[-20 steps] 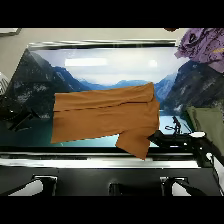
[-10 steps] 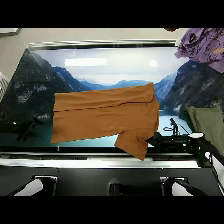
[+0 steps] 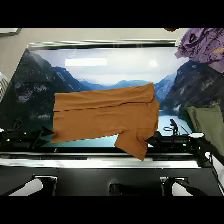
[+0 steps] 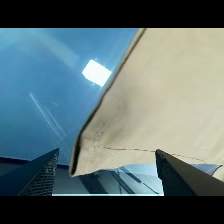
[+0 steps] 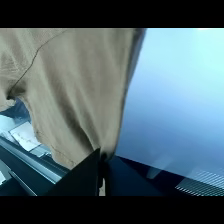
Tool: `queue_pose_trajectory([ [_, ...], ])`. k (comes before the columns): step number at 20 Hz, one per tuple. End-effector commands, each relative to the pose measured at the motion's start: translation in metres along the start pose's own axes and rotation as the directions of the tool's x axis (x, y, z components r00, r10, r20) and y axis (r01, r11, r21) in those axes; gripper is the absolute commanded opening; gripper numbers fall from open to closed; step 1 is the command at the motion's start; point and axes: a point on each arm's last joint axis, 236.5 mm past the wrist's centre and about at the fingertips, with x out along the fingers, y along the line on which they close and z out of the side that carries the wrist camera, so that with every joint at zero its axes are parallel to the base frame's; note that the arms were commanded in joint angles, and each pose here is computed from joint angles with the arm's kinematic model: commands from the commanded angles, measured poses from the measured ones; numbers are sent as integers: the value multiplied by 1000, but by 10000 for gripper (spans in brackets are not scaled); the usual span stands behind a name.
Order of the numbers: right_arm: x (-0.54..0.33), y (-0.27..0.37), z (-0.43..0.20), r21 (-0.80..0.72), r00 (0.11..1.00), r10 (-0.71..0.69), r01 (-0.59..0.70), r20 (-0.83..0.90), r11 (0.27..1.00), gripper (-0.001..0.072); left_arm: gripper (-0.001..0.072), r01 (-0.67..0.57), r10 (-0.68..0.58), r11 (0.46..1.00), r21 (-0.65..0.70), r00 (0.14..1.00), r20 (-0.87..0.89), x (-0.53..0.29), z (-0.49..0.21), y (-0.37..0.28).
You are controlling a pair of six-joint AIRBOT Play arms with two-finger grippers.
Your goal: Fold the clothes and pants, and hang the long-sleeved shirts on hangers.
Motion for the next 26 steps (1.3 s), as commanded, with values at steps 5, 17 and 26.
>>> queue_pose_trajectory([
  [5,0,3,-4,19,1000,14,-14,-17,1000,27,608,2,-5,999,-49,998,-70,16,-8,10],
  [17,-28,37,-23,-98,1000,23,-23,0,995,24,15,-86,86,996,7,996,-2,-29,4,1],
  [26,-79,65,-81,-279,991,-79,106,105,954,24,15,-111,83,990,89,958,274,-88,-3,-43],
])
